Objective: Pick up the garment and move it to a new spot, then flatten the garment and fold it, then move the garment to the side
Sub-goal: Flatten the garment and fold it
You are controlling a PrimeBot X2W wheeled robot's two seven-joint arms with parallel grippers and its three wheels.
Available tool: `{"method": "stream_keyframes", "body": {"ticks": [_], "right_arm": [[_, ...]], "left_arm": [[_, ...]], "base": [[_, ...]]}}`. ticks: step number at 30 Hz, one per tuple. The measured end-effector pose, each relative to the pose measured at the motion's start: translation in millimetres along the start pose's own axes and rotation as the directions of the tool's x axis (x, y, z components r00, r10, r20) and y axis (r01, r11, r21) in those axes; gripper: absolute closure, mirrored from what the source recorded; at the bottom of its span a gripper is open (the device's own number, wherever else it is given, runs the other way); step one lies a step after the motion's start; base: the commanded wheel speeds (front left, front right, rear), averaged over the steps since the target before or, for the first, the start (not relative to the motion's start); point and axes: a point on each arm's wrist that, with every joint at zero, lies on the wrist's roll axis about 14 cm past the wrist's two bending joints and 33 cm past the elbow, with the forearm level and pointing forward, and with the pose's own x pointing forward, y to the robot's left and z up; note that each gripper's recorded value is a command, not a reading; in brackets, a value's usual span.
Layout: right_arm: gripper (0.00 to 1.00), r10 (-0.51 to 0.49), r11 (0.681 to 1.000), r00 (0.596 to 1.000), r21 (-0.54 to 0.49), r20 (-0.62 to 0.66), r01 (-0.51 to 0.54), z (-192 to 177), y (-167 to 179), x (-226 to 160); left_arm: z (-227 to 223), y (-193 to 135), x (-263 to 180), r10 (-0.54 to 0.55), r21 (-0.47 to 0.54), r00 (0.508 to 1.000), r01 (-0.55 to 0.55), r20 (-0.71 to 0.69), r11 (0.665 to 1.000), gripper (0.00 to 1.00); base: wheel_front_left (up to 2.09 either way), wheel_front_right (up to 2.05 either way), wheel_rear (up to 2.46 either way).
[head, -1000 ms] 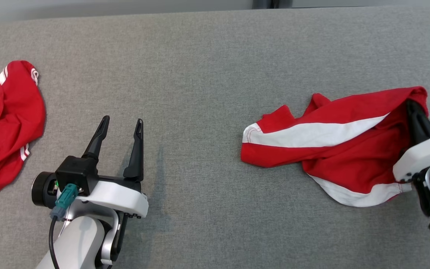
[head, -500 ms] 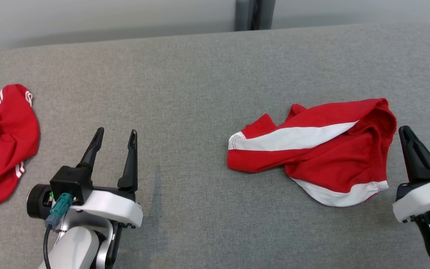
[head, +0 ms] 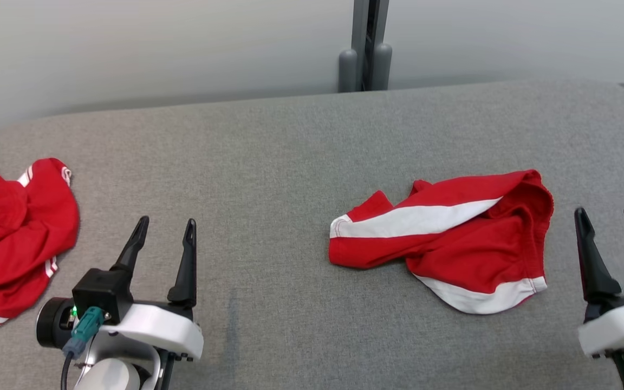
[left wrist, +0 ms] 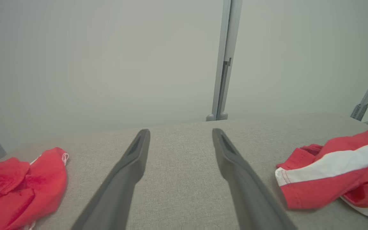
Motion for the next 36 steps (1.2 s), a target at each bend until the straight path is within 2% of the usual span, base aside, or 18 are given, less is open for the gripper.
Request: {"method": "stream_keyframes", "body": {"ticks": [8, 23, 28, 36], "right_arm": [[0.00, -0.032, 0.999, 0.999, 0.026, -0.036, 0.033, -11, -6, -16], [0.00, -0.034, 0.998, 0.998, 0.041, -0.058, 0.036, -18, -5, -9], [0.00, -0.021, 0.999, 0.994, 0.039, -0.107, 0.026, -30, -9, 11], [0.00, 0.028, 0.999, 0.964, 0.038, -0.266, -0.019, -81, -8, 60]], "left_arm": [[6, 5, -14, 0.019, 0.004, 1.000, -0.019, 0.004, 1.000, 0.00], [3, 6, -14, 0.022, 0.005, 1.000, -0.022, -0.012, 1.000, 0.00], [-1, 7, -7, 0.022, 0.002, 1.000, -0.021, -0.022, 1.000, 0.00], [-17, 1, 15, -0.004, -0.005, 0.999, 0.003, -0.049, 1.000, 0.00]], "base": [[0.00, 0.00, 0.00], [0.00, 0.00, 0.00], [0.00, 0.00, 0.00], [0.00, 0.00, 0.00]]}}
